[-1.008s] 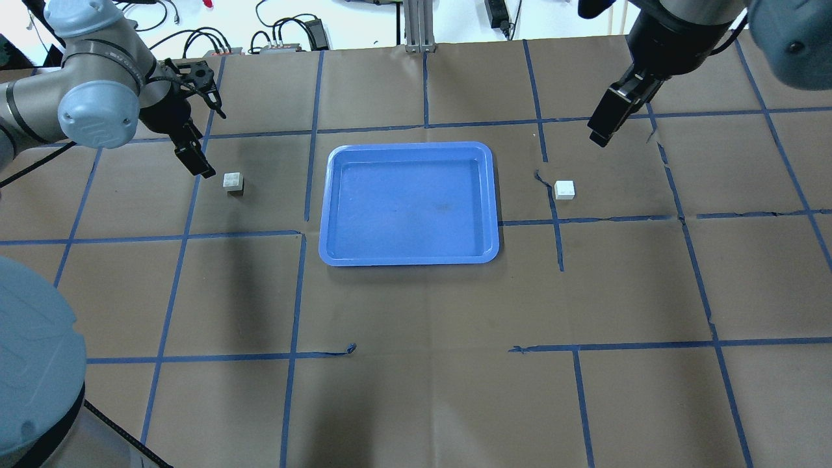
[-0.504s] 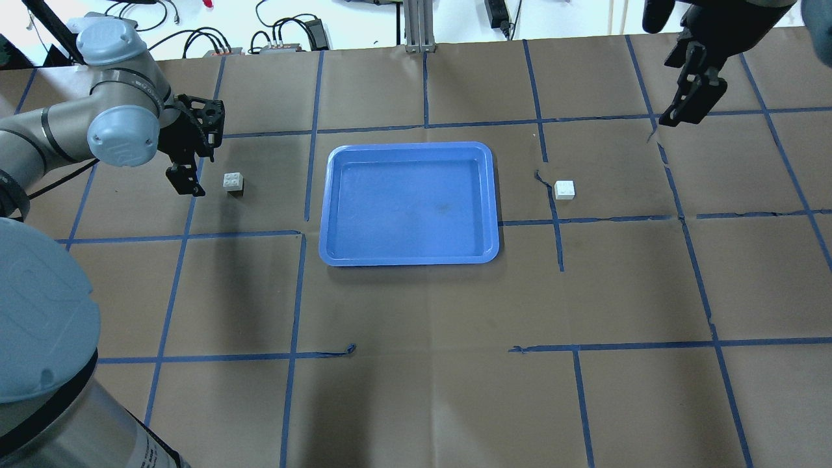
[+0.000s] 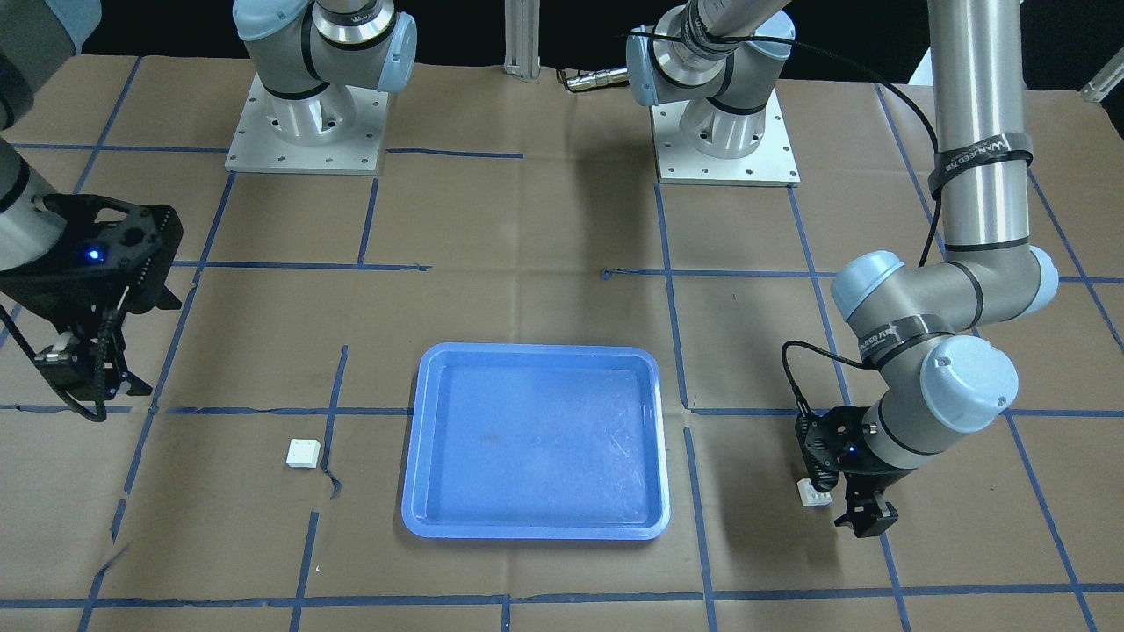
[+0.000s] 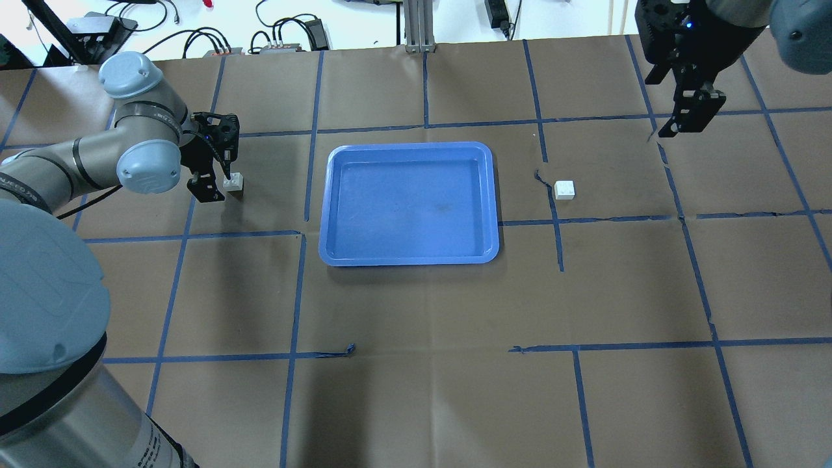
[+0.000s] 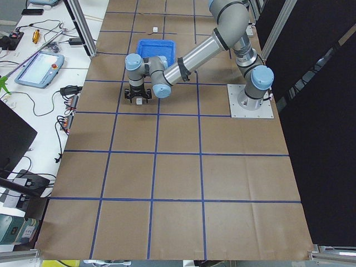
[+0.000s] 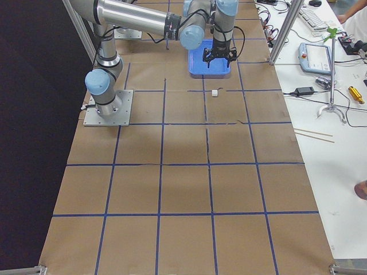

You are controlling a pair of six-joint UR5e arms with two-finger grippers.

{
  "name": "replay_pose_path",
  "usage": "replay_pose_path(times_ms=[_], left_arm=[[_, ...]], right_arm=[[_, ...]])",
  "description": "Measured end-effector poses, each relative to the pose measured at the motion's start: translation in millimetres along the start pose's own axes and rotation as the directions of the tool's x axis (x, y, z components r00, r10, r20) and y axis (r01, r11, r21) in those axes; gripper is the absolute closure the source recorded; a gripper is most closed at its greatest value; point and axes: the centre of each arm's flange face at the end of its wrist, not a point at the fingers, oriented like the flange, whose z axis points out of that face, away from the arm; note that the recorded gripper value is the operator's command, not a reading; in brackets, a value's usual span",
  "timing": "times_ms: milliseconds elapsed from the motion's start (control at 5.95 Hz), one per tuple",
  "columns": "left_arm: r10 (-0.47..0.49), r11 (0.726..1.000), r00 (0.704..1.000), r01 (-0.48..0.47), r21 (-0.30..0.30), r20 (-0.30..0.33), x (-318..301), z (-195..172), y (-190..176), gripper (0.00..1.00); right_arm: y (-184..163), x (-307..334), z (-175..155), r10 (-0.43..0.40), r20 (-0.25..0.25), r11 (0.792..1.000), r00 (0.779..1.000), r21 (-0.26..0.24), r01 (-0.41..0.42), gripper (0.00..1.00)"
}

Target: Assemble white blocks and place on blue tray

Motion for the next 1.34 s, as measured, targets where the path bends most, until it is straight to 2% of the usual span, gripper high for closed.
replay_pose_path(times_ms=[168, 504, 672, 840, 1008, 1344], left_arm=[[-0.001, 1.0, 1.0, 0.0, 0.018, 0.025, -1.1, 2.2, -2.5, 0.07], [0.0, 0.999, 1.0, -0.001, 0.033, 0.029, -0.8, 6.4, -5.6, 0.36], [-0.001, 0.999, 1.0, 0.001, 0.036, 0.012, 0.8, 10.3, -6.2, 0.52], [-0.002, 0.999, 1.0, 0.002, 0.038, -0.011, 2.9, 9.0, -6.5, 0.78], [-0.003, 0.999, 0.999, 0.005, 0.041, -0.032, 5.2, 3.6, -6.6, 0.9], [-0.005, 0.999, 0.999, 0.006, 0.039, -0.037, 3.6, -10.4, -7.1, 0.91]], right_arm=[[0.9, 13.5, 31.8, -0.024, 0.036, 0.998, 0.999, 0.063, 0.022, 0.0], [3.8, 39.1, 96.6, -0.093, 0.074, 0.982, 0.993, 0.174, 0.079, 0.0], [6.7, 52.3, 128.4, -0.102, 0.068, 0.975, 0.992, 0.206, 0.086, 0.0], [11.2, 62.7, 160.1, -0.104, 0.058, 0.973, 0.993, 0.213, 0.089, 0.0], [14.8, 64.0, 187.5, -0.101, 0.044, 0.973, 0.994, 0.212, 0.089, 0.0], [15.5, 49.6, 220.5, -0.059, 0.014, 0.976, 0.998, 0.211, 0.055, 0.0]])
